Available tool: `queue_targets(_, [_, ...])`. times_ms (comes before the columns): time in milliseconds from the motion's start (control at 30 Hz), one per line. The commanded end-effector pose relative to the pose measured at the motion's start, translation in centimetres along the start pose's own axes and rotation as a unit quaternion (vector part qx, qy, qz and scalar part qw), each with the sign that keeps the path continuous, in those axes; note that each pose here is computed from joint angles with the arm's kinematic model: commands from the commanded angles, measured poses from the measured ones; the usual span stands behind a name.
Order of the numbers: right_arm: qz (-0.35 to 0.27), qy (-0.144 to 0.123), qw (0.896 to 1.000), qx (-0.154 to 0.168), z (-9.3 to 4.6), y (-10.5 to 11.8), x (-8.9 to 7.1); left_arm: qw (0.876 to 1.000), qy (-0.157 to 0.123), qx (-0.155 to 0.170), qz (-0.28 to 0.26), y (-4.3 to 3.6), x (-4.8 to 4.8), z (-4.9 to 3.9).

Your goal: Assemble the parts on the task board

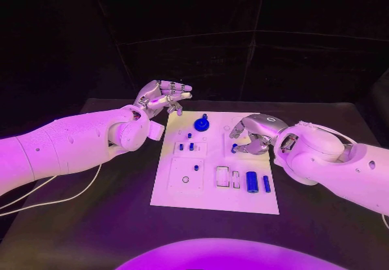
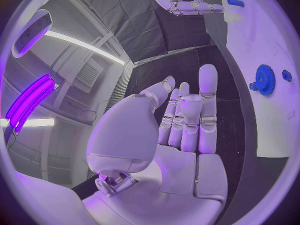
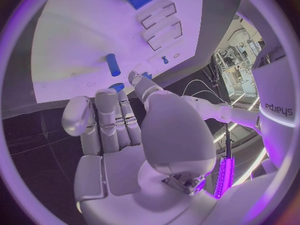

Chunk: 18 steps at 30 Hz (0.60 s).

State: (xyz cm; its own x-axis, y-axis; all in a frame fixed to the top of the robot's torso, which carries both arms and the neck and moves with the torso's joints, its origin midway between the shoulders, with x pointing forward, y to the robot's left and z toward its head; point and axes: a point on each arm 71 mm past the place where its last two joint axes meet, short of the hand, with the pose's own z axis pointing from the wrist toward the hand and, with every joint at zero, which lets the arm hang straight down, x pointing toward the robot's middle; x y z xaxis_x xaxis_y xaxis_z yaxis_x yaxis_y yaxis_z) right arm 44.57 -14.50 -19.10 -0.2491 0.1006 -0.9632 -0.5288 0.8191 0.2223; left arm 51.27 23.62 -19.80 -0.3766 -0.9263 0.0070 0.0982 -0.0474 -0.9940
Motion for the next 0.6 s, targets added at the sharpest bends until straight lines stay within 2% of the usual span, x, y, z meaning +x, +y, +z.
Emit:
queue_targets(33, [-0.027, 0.040, 0.999, 0.017, 0.2, -0.4, 0.5, 1.000, 0.003, 0.005, -0.004, -0.14, 0.07, 0.07])
queue_targets(367, [-0.038, 0.065, 0.997, 0.020, 1.0, -0.3, 1.0, 1.000, 0.004, 0.005, -0.004, -0.11, 0.10, 0.10])
queue_targets(600, [-0.040, 0.073, 0.996, 0.015, 1.5, -0.1, 1.3, 1.000, 0.004, 0.004, -0.004, -0.08, 0.10, 0.12])
